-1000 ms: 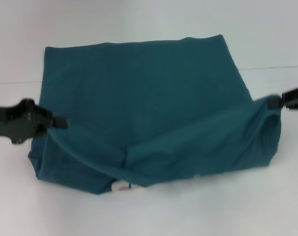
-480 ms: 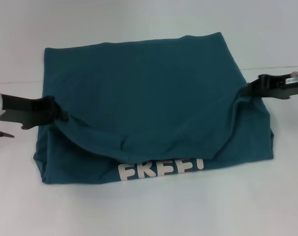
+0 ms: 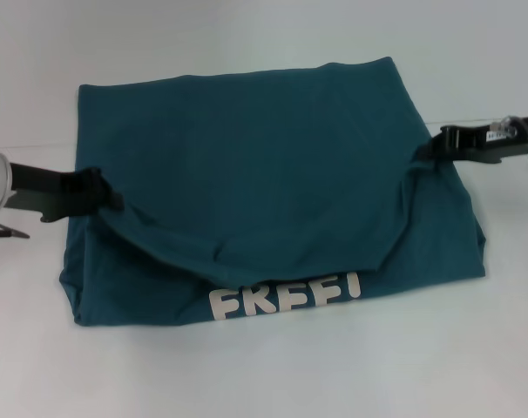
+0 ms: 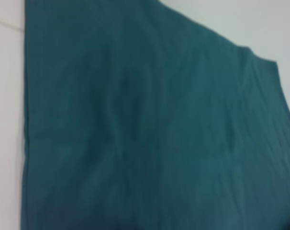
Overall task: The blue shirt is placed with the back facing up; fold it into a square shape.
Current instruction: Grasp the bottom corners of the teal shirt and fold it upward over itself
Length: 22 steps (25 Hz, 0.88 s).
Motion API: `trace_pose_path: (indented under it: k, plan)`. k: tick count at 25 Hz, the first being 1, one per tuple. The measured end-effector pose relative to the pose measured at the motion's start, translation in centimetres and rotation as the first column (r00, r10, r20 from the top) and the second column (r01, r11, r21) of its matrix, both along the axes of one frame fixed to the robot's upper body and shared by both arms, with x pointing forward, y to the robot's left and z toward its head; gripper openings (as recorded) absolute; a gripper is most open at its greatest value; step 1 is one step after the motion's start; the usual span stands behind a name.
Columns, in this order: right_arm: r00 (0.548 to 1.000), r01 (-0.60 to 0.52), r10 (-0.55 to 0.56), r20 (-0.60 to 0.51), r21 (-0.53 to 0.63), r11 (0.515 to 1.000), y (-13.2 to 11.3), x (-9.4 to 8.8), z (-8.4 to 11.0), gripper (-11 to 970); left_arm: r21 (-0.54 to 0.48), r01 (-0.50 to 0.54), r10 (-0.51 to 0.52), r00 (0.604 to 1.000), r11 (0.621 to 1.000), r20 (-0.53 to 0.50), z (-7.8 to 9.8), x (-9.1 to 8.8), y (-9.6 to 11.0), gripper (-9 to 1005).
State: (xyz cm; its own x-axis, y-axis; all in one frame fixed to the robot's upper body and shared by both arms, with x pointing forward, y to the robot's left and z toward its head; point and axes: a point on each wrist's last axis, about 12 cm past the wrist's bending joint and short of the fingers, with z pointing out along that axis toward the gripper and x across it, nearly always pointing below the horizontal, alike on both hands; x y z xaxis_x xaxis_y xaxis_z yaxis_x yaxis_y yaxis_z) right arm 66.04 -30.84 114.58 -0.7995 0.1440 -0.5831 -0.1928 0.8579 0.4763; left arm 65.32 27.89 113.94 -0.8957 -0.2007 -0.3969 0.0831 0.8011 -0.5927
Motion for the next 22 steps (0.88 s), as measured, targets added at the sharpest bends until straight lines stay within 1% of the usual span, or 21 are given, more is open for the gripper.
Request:
trace_pose_path:
  k: [3,7,12,15,17,22]
  plan:
    - [0.999,0.033,-0.033,0.027,0.002,0.999,0.0,0.7,0.7,112,-0.005,-0.013,0.013,1.000,1.000,0.014,0.8,0.5,0.1,102]
    - [0.997,0.039,-0.038,0.068,-0.010,0.999,0.5,1.8,1.9,119,0.005,-0.020,0.020,0.999,1.000,0.042,2.1,1.4,0.1,104]
    - [0.992,0.068,-0.066,0.108,-0.020,0.997,0.9,2.8,2.8,127,0.032,-0.029,0.026,0.996,0.999,0.080,3.5,2.6,-0.3,106]
    - [0.989,0.084,-0.080,0.121,-0.028,0.996,1.0,3.2,2.9,132,0.059,-0.042,0.036,0.995,0.997,0.098,4.2,3.3,-0.4,107]
    - [0.990,0.087,-0.083,0.113,-0.036,0.996,1.2,3.3,2.6,136,0.070,-0.044,0.037,0.994,0.997,0.105,4.2,3.6,-0.7,108]
    - [0.992,0.089,-0.081,0.093,-0.085,0.992,1.7,3.4,1.3,144,0.128,-0.038,0.025,0.995,0.991,0.096,2.6,3.7,-1.7,111]
